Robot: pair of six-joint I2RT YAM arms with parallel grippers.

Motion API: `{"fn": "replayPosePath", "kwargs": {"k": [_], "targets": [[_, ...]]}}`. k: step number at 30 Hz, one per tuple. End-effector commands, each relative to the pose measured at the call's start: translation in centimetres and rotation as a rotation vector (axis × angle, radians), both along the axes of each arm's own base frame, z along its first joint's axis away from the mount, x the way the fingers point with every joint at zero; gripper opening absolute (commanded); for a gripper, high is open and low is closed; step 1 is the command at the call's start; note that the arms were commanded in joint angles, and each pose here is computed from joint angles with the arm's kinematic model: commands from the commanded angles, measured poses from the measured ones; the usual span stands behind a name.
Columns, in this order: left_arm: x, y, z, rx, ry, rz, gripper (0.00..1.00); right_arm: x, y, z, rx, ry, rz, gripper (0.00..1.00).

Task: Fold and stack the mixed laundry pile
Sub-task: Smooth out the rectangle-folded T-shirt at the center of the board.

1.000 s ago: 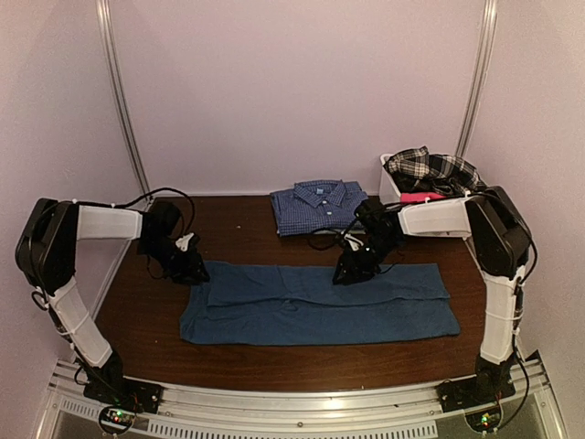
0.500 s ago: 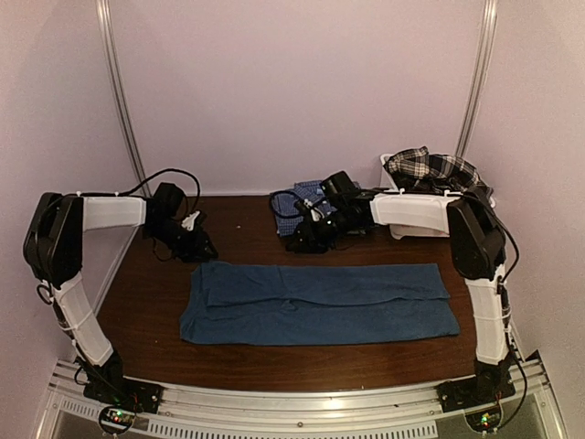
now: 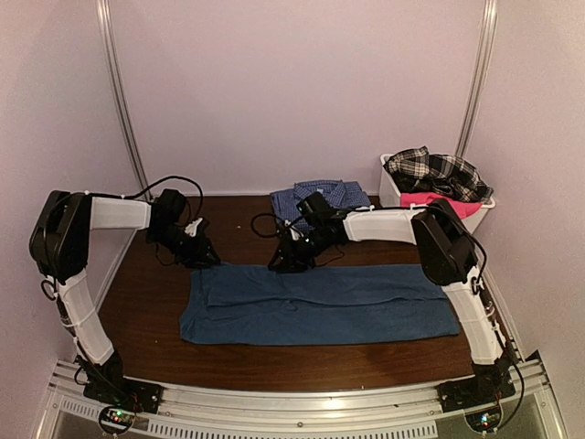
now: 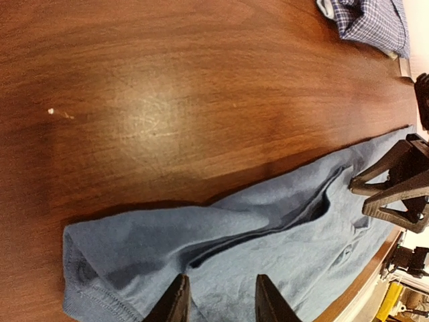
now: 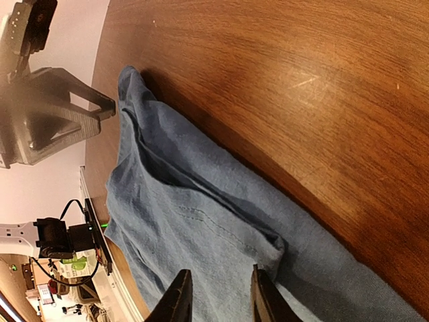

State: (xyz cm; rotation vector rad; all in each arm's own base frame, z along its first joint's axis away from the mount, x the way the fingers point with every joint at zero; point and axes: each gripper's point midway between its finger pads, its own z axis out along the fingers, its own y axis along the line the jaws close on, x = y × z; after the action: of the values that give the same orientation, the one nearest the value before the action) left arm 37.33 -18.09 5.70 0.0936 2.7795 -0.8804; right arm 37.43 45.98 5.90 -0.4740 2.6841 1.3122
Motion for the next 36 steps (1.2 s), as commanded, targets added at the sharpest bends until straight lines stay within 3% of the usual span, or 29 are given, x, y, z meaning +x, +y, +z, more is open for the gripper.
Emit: {"fn": "replayPosePath", "kwargs": {"k": [1, 5, 20, 27, 34, 36], "targets": [[0.4, -0.4, -0.5, -0.013, -0.015, -0.014, 0.35, 0.7, 0.8, 0.5, 0.019, -0.011, -0.01, 0.31], [0.5, -0.6, -0.8, -0.012, -0.012, -0.017, 0.35, 0.9, 0.6, -0.3, -0.007, -0.007, -0.015, 0.28], [0.7, -1.2, -1.9, 0.001, 0.005, -0.034, 0.36, 2.3, -0.2, -1.5, -0.078, -0.018, -0.075, 0.39], [0.8, -1.7, -1.3, -0.007, -0.01, -0.054, 0.26, 2.4, 0.3, -1.4, -0.052, -0.014, -0.061, 0.3], [0.8, -1.9, -0.1, -0.019, -0.041, -0.069, 0.0, 2.2, 0.6, -0.3, -0.026, -0.024, -0.035, 0.04], [0.6, -1.9, 0.5, -0.024, -0.056, -0.077, 0.0, 2.0, 0.5, 0.3, -0.021, -0.036, -0.028, 0.0]]}}
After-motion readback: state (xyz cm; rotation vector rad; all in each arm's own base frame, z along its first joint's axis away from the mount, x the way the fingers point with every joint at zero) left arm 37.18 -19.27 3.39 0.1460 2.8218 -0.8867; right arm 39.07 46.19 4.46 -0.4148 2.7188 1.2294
